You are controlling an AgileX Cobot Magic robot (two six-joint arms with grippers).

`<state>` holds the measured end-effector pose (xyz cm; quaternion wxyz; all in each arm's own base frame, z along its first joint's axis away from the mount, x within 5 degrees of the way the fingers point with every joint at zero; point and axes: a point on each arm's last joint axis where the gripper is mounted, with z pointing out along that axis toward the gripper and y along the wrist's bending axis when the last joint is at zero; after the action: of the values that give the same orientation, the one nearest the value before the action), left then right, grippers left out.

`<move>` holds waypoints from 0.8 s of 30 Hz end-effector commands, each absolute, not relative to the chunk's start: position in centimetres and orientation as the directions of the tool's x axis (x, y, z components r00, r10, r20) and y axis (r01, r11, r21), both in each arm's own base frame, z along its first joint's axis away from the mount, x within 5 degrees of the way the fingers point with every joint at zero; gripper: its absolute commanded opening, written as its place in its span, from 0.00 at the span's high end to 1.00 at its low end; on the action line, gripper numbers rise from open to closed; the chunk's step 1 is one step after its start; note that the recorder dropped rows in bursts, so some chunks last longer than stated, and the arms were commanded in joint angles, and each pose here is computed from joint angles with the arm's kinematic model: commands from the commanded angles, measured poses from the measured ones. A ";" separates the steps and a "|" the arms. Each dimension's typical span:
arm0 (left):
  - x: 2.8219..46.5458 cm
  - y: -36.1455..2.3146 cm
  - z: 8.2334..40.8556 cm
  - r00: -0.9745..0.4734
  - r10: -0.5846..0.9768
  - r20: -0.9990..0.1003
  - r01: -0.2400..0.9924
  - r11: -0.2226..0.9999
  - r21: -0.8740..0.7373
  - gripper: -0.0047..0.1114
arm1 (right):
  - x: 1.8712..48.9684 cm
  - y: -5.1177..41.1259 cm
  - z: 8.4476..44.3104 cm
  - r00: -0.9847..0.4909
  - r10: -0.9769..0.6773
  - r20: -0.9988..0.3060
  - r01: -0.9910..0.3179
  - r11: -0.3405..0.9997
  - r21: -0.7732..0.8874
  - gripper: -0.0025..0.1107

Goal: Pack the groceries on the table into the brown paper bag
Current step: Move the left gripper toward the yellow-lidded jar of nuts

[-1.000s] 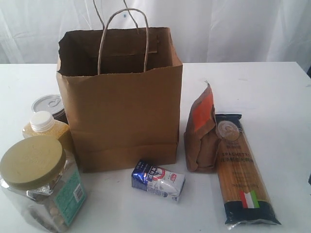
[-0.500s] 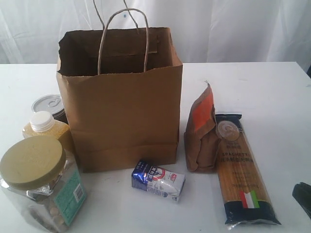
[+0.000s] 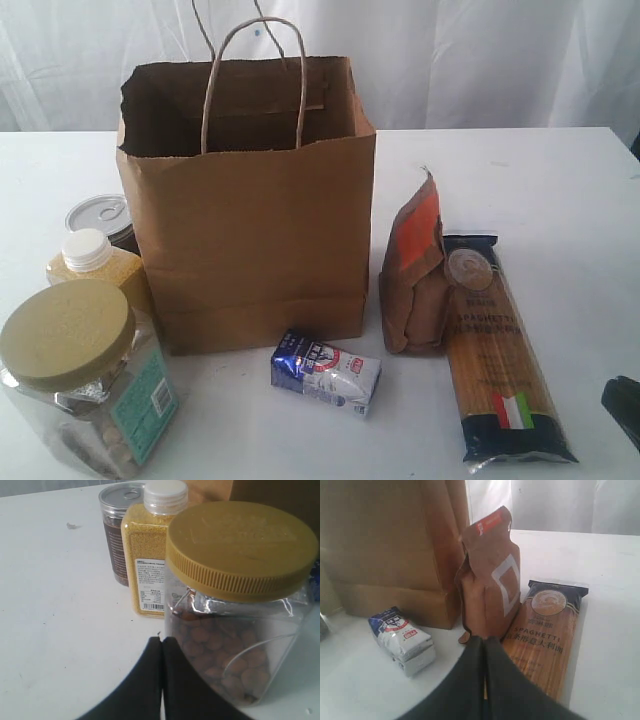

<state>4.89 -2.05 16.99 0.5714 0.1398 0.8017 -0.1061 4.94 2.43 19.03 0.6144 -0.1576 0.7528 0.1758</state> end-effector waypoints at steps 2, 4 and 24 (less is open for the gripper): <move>4.9 -2.0 16.9 -0.309 0.088 -0.947 0.341 0.940 -0.023 0.96 | 4.9 2.4 18.9 -0.198 -0.016 -0.980 -0.448 0.891 0.076 0.98; 4.9 -2.0 17.0 -0.307 0.088 -0.948 0.340 0.940 -0.023 0.96 | 4.9 2.4 18.9 -0.198 -0.016 -0.980 -0.448 0.891 0.076 0.98; 4.0 -3.4 20.7 -0.484 -0.556 -0.675 0.228 0.665 -0.711 0.96 | 4.9 2.4 18.9 -0.198 -0.016 -0.980 -0.448 0.891 0.076 0.98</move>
<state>4.79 -2.88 18.80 0.5310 -0.1081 0.7625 -0.3535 4.94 2.44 19.03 0.6141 -0.1570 0.7530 0.1766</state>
